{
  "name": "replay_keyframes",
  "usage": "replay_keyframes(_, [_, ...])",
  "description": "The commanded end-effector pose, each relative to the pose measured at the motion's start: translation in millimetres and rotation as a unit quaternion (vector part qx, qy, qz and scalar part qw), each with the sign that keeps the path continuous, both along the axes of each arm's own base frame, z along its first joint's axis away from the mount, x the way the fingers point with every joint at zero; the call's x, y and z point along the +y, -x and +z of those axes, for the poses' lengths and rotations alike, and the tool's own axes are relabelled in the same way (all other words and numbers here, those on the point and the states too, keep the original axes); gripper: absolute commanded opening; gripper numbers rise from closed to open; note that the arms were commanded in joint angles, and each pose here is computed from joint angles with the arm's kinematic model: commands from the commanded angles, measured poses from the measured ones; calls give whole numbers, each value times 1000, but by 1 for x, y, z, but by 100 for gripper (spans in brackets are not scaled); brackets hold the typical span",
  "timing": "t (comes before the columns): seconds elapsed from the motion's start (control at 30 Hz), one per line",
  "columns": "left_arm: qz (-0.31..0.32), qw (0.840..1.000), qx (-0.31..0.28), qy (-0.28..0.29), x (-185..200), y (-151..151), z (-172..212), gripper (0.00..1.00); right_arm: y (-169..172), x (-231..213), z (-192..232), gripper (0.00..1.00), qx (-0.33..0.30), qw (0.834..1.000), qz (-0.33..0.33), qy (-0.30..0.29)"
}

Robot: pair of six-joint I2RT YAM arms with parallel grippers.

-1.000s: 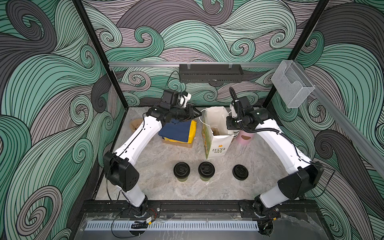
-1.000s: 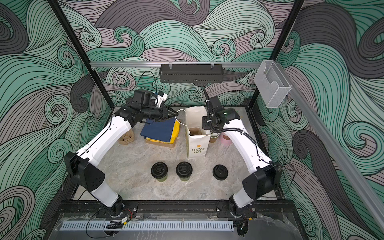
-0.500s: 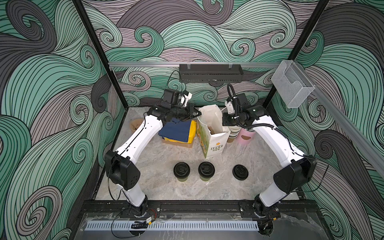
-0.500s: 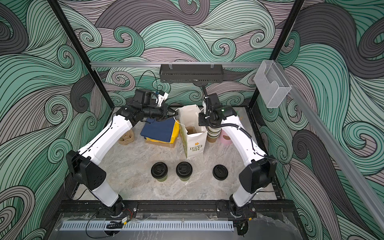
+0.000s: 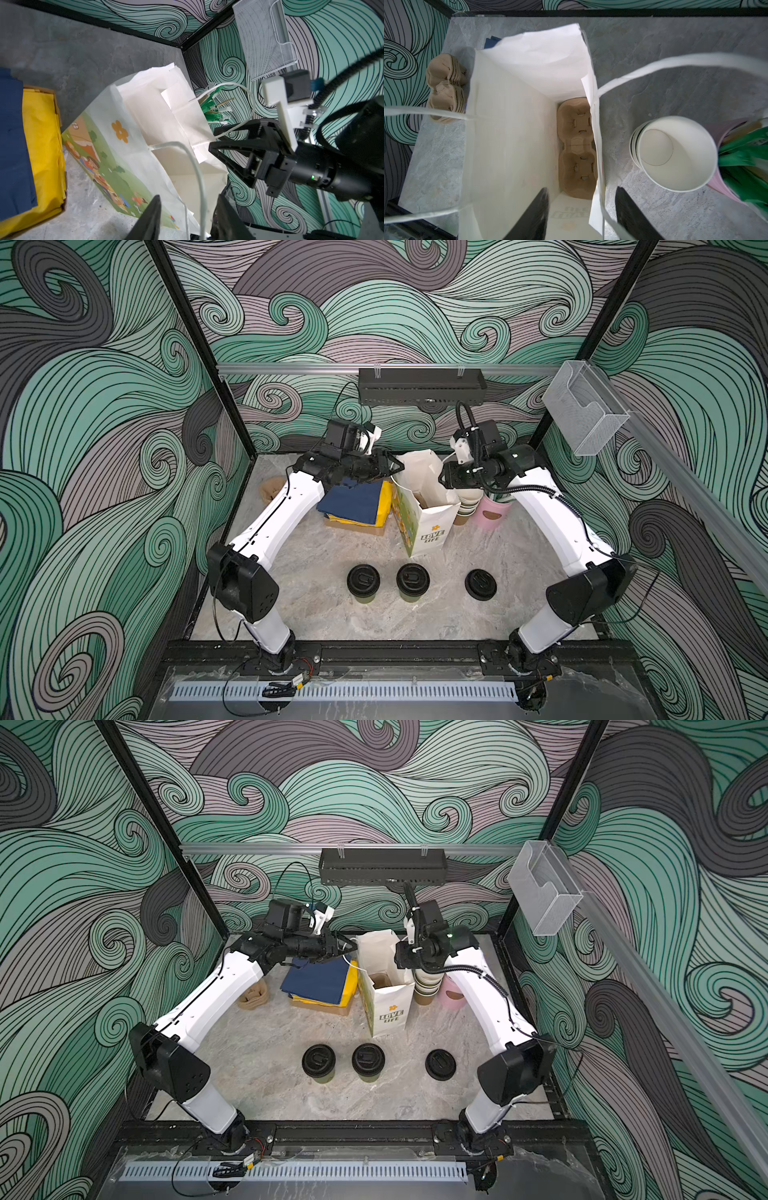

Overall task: Pack the takeout coffee
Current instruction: 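Release the bag rim with the left gripper while the right moves toward the cups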

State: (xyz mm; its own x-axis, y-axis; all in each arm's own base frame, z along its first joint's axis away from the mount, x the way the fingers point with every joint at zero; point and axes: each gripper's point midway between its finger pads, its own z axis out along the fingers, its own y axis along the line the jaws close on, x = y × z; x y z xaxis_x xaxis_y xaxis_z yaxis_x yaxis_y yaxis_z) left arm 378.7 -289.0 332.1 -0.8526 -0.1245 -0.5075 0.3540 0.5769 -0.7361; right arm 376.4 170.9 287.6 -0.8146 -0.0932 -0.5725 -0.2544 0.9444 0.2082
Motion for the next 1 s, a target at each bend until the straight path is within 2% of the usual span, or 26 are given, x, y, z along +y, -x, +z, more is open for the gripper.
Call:
replay_keyframes(0.0, [15, 999, -43, 5, 11, 7, 28, 57, 40, -17, 30, 56, -1, 1000, 11, 6])
replay_keyframes(0.1, [61, 996, -63, -11, 26, 3, 34, 75, 67, -15, 46, 56, 8, 1000, 19, -19])
replay_keyframes(0.2, [115, 989, -95, -15, 45, -1, 42, 83, 96, 2, 64, 56, -14, 998, 57, -25])
replay_keyframes(0.33, [183, 979, -82, -36, 72, -4, 31, 84, 132, 30, 67, 56, -25, 994, 106, -8])
replay_keyframes(0.37, [202, 975, -85, -35, 83, 4, 37, 84, 140, 36, 64, 57, -21, 993, 114, -1])
replay_keyframes(0.6, [284, 956, -51, -49, 130, 42, 8, 84, 191, 75, 25, 61, 18, 989, 139, 38])
replay_keyframes(0.73, [296, 953, -41, -43, 143, 63, -12, 84, 218, 91, -5, 62, 52, 985, 152, 58])
replay_keyframes(0.87, [296, 954, -45, -29, 147, 77, -29, 84, 229, 86, -44, 64, 89, 985, 117, 93])
replay_keyframes(0.93, [293, 954, -46, -27, 149, 85, -37, 84, 229, 84, -55, 67, 100, 985, 97, 101])
replay_keyframes(0.97, [293, 955, -46, -25, 150, 88, -41, 84, 229, 82, -59, 73, 105, 985, 85, 103])
